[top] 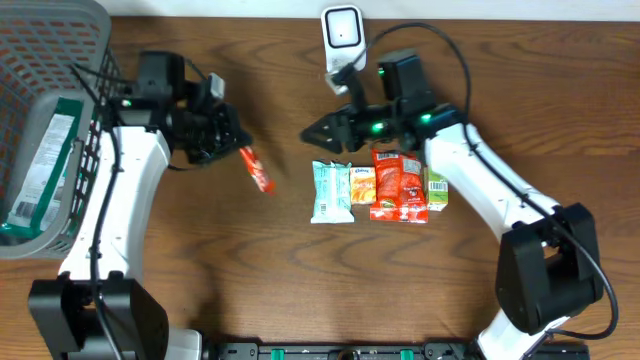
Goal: Scan the item barcode
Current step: 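Grasp the stick with the left gripper and open the right gripper, then lower the stick onto the table left of the wipes with left gripper, release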
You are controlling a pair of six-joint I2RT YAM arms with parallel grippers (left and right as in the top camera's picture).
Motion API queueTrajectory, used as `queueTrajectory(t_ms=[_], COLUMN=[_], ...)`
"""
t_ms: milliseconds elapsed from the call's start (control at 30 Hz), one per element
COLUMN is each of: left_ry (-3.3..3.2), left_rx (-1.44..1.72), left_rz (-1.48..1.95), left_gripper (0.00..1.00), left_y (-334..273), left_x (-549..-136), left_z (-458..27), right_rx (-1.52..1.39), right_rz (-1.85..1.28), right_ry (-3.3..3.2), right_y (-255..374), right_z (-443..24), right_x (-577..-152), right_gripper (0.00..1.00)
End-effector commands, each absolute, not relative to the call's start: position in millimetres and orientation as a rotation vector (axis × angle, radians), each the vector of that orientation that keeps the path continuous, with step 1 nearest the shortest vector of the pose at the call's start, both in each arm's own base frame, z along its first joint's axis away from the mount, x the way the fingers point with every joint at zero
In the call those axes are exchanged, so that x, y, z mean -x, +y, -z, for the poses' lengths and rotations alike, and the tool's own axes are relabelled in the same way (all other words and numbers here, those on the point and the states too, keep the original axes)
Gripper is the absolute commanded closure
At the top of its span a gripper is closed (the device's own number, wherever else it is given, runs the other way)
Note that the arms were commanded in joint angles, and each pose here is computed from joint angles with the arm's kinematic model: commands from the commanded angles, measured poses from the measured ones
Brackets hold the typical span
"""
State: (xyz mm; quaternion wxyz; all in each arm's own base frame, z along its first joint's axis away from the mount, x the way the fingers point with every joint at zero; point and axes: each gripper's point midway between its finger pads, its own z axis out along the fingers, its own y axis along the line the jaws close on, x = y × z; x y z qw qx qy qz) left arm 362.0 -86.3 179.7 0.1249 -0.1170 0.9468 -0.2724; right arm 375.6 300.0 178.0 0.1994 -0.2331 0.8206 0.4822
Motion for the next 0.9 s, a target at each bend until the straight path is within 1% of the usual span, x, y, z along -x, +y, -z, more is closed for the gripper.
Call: queueTrajectory(t_ms=[0,133,267,467,600,633,867], left_ry=[2.721,2.703,2.722,2.708,2.684,2.667,2.728], left_rx=[0.337,0.285,0.203,0.126,0.083,0.058,0.043], left_rz=[0.222,-0.086,-0.338,-0.66,-0.816,-0.892,-0.795], left_gripper=[0.93,0.93,0.93,0.93,0.93,0.93,0.92], left_y=[-34,-24,-37,-60,-69,-72,-94], left_x=[-374,-372,-374,-388,-398,-403,-410], left_z=[-210,-214,-194,-146,-111,-93,-50], right_rx=[0.534,0.334,0.113,-0.14,-0.244,-0.287,-0.332], right_rz=[-1.173,-0.973,-0.717,-0.446,-0.351,-0.339,-0.329], right_ry=[2.378,2.525,2.652,2.733,2.734,2.727,2.721], right_y=[259,201,133,50,14,1,-14], right_z=[-162,-142,-121,-103,-100,-100,-100], right_x=[-399,-412,-419,-421,-422,-422,-421], right_gripper=[0.49,0.5,0.48,0.46,0.45,0.45,0.44])
